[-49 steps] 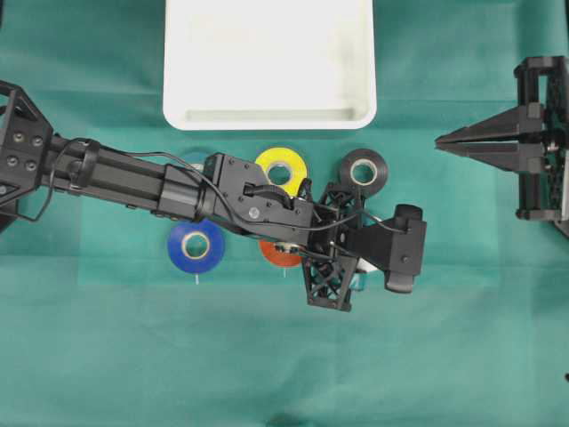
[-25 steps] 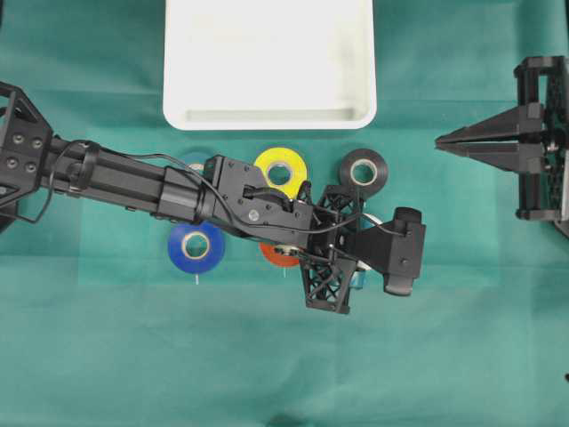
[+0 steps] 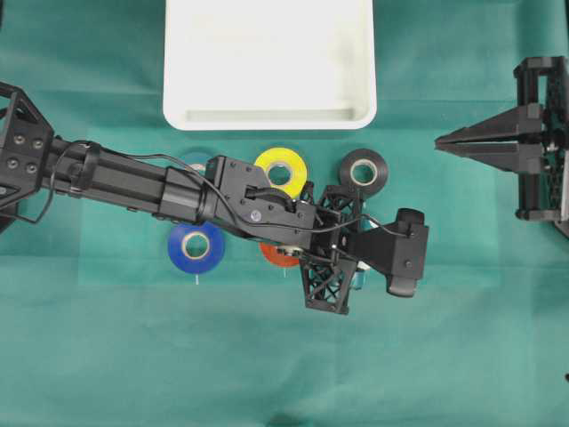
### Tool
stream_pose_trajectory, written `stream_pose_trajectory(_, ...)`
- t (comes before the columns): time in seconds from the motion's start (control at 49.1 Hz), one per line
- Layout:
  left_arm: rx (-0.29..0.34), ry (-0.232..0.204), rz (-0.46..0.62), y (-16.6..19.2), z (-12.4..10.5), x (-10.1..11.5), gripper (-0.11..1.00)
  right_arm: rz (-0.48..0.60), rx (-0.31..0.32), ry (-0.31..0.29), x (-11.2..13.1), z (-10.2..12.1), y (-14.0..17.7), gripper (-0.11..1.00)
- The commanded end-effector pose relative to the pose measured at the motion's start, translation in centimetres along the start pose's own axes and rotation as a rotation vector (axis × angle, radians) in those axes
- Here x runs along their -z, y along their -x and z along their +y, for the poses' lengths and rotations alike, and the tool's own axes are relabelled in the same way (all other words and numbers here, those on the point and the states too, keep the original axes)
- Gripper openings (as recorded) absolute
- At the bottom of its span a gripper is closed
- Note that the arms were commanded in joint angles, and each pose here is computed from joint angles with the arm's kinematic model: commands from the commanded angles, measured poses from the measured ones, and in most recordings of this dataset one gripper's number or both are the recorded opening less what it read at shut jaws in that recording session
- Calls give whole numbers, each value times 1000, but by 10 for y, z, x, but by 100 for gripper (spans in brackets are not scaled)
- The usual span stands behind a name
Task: Place the tape from the fixed location into the white case.
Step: 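Close the left gripper on the white tape roll's inner rim, then lift the white tape roll with the left gripper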
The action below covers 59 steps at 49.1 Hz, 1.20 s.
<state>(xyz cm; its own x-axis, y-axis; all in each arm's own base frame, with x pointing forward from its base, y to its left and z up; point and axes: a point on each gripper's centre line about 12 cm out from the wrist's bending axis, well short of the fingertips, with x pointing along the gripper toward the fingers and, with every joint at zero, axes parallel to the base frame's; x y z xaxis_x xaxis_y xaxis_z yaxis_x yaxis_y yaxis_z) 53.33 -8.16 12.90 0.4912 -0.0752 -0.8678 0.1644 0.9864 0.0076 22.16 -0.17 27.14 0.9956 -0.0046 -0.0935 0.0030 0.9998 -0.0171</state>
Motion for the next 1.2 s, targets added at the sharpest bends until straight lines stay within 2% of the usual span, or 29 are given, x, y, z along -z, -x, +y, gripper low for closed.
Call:
stream_pose_trajectory(0.0, 1, -9, -69, 28, -3, -23, 28, -23, 0, 3, -9, 0, -2, 0)
stream_pose_trajectory(0.428, 2, -12, -104, 65, -4, -37, 28, -25, 0, 3, -10, 0, -3, 0)
stream_pose_trajectory(0.713, 6, -18, -155, 104, -8, -48, 28, -26, 0, 3, -10, 0, -3, 0)
stream_pose_trajectory(1.181, 6, -18, -161, 165, -8, -53, 28, -29, 1, 3, -11, 0, -3, 0)
